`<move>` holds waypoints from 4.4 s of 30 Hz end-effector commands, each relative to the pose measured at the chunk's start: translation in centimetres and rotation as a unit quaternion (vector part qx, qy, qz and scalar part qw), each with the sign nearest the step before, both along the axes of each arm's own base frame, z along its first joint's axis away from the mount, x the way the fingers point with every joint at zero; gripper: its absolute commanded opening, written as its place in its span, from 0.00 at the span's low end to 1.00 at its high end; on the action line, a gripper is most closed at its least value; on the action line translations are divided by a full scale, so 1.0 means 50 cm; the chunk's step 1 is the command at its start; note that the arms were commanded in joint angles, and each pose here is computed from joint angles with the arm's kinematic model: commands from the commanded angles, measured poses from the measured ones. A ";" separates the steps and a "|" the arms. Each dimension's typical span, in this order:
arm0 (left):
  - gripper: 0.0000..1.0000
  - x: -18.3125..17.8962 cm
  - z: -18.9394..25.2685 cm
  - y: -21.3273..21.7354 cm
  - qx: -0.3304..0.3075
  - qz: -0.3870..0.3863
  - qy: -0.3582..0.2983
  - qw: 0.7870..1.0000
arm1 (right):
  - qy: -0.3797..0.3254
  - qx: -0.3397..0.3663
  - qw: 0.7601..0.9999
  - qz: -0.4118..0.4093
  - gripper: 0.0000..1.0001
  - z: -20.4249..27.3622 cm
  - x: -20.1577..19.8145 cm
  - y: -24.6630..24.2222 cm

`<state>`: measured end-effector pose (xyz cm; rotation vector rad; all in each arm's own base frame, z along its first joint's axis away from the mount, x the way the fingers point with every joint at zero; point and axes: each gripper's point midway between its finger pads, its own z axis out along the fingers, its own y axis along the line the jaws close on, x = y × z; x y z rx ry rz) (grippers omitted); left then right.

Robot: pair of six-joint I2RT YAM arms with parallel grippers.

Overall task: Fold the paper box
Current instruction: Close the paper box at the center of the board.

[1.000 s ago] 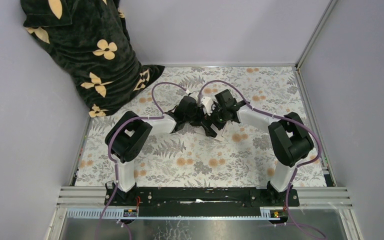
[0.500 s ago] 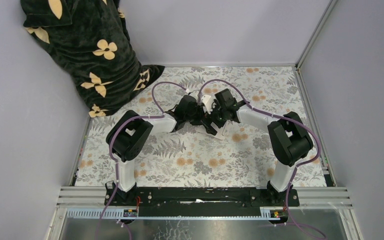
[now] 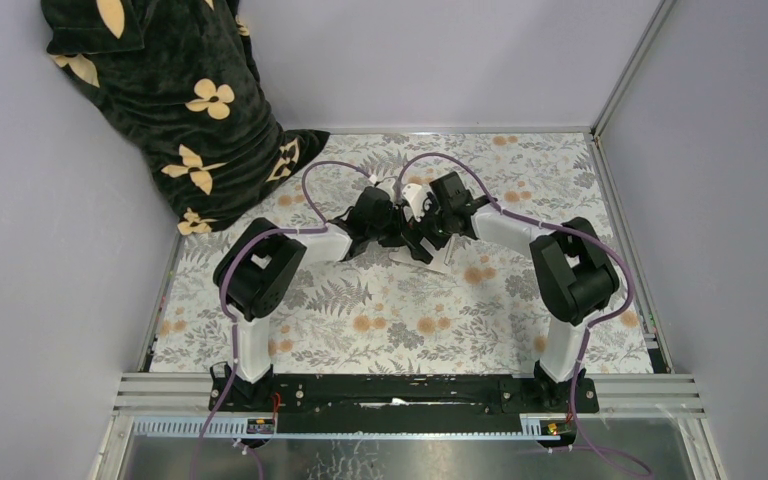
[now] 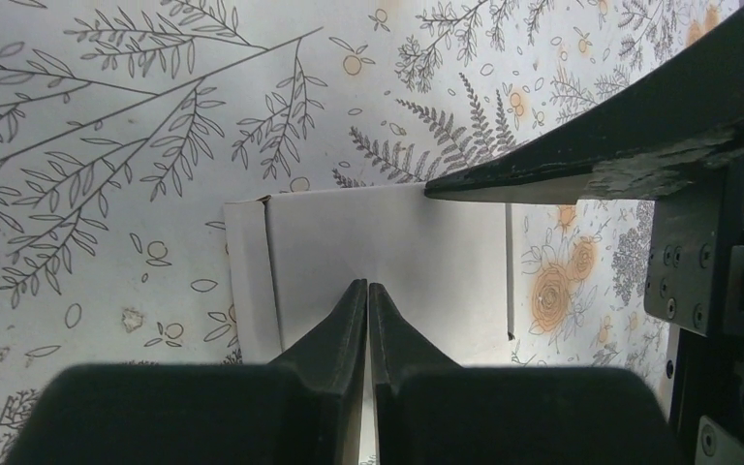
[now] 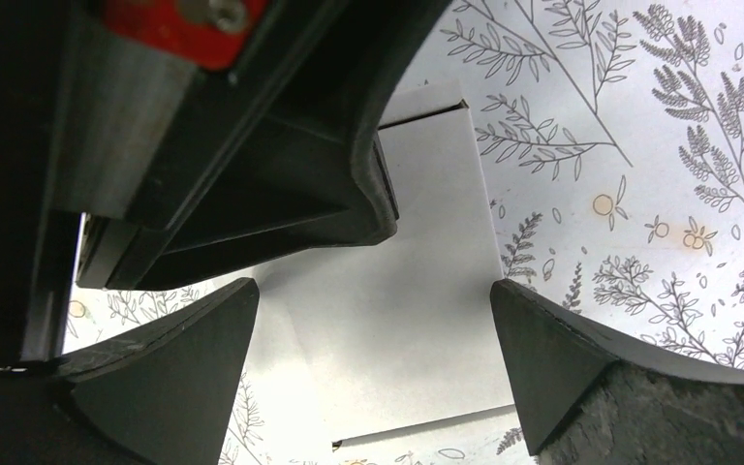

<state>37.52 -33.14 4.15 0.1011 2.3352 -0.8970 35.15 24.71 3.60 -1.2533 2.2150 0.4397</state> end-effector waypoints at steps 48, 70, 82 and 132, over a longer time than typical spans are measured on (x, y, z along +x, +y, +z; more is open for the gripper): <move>0.10 -0.009 -0.122 0.053 0.101 -0.047 0.065 0.992 | 0.034 0.006 0.999 0.020 1.00 -0.014 0.005 -0.041; 0.11 -0.157 -0.117 0.054 0.146 -0.072 0.086 0.983 | 0.023 0.141 0.920 -0.364 1.00 0.217 -0.125 -0.157; 0.12 -0.269 -0.103 0.083 0.146 -0.016 0.098 0.984 | 0.068 0.155 0.886 -0.432 1.00 0.155 -0.228 -0.166; 0.17 -0.354 -0.073 0.038 0.171 -0.008 0.055 0.984 | 0.202 0.134 0.889 -0.388 0.03 -0.038 -0.340 -0.030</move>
